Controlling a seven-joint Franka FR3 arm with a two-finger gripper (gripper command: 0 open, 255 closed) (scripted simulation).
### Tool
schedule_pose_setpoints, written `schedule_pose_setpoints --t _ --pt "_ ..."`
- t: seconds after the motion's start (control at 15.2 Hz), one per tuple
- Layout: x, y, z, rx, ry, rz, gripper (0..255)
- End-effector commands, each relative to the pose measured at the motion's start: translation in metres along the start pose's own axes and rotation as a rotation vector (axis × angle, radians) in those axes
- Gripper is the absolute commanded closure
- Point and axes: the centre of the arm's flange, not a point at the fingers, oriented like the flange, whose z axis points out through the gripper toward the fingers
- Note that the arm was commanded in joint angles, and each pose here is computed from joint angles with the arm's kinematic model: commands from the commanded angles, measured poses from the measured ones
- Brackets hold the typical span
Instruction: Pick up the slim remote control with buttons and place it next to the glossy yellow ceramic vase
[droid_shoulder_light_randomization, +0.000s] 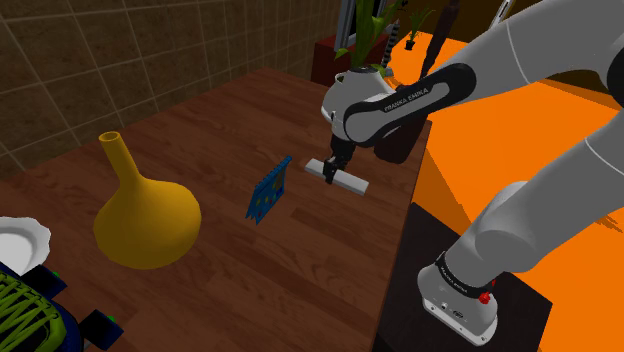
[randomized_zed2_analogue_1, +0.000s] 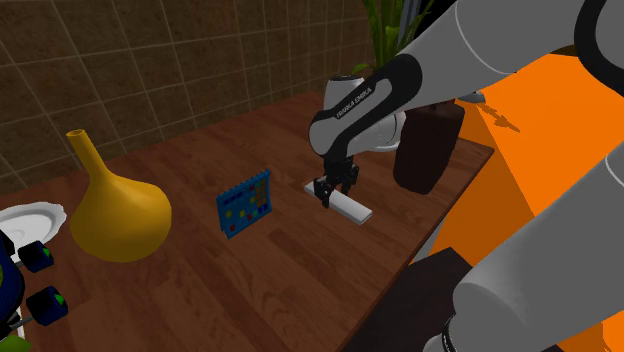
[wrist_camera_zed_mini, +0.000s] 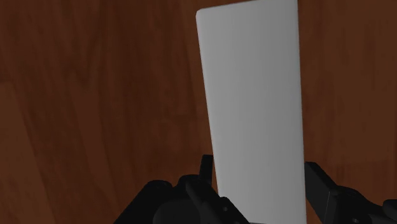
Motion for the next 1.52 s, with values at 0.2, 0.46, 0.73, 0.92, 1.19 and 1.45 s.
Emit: schedule_pose_setpoints --t 0.2,0.46,0.73,0.92,1.19,1.45 --pt "0.000 0.000 0.000 0.000 -0.001 0.001 255" --pt "0.000 0.000 -0.005 0.000 -0.001 0.001 255" --pt "0.000 0.000 -0.026 0.000 -0.001 0.001 255" --pt "0.000 0.000 -0.042 0.000 -0.001 0.001 255" --pt "0.000 -0.001 -0.063 0.000 -0.001 0.001 255" --pt "0.000 -0.001 -0.084 0.000 -0.001 0.001 255"
